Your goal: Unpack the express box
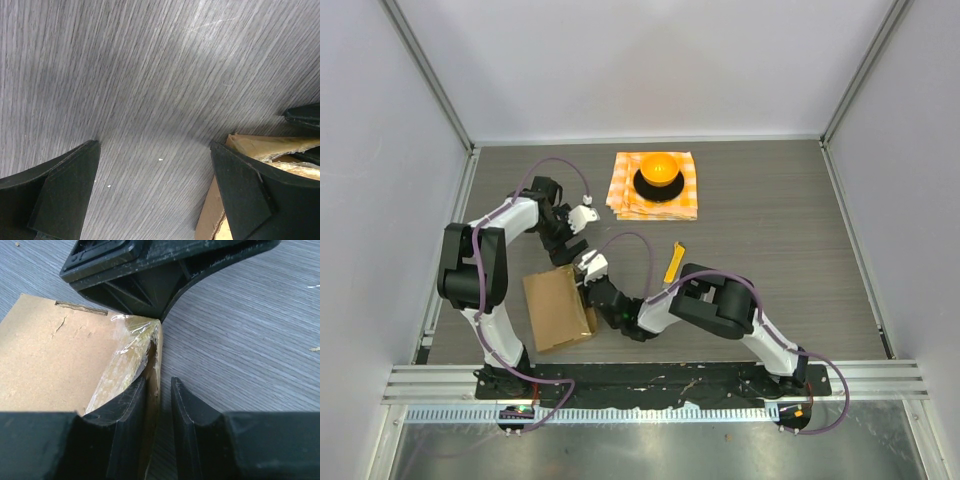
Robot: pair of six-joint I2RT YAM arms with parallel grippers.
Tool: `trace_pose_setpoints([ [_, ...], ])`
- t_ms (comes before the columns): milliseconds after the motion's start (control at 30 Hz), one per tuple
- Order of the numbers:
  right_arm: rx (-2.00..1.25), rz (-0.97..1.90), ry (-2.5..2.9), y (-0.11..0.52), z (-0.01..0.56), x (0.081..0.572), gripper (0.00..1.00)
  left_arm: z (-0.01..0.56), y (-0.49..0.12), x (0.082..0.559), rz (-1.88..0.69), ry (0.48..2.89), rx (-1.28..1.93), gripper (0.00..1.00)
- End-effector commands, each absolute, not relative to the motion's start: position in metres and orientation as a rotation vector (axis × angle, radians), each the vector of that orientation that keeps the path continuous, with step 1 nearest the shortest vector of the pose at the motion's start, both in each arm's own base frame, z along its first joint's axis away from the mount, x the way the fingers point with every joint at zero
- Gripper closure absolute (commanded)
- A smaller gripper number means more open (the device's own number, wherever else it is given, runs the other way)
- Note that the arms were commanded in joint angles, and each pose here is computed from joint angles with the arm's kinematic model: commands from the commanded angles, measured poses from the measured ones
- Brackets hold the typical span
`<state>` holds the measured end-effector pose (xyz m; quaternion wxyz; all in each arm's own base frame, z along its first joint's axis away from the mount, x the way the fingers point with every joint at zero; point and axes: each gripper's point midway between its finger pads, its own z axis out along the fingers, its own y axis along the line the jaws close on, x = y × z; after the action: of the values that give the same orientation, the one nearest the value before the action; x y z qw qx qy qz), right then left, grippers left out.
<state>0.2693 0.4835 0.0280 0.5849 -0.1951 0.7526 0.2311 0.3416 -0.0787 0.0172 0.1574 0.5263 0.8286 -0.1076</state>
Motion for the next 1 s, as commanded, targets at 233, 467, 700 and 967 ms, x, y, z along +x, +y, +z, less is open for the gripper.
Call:
trace_pose_setpoints([
  [233,-0.292,0.485,1.747,0.484,0.020,0.340,0.70,0.023,-0.125,0.202,-1.053,2.607,1.494,0.00],
  [467,-0.258,0.470,1.735,0.484,0.020,0.357,0.69,0.027,-0.128,0.195,-1.117,2.594,1.504,0.00],
  [700,-0.248,0.504,1.714,0.489,0.038,0.367,0.99,0.039,-0.132,0.197,-1.171,2.563,1.491,0.00],
  [967,-0.277,0.384,1.707,0.438,0.075,0.353,0.99,0.126,-0.112,0.285,-1.030,2.485,1.162,0.00],
])
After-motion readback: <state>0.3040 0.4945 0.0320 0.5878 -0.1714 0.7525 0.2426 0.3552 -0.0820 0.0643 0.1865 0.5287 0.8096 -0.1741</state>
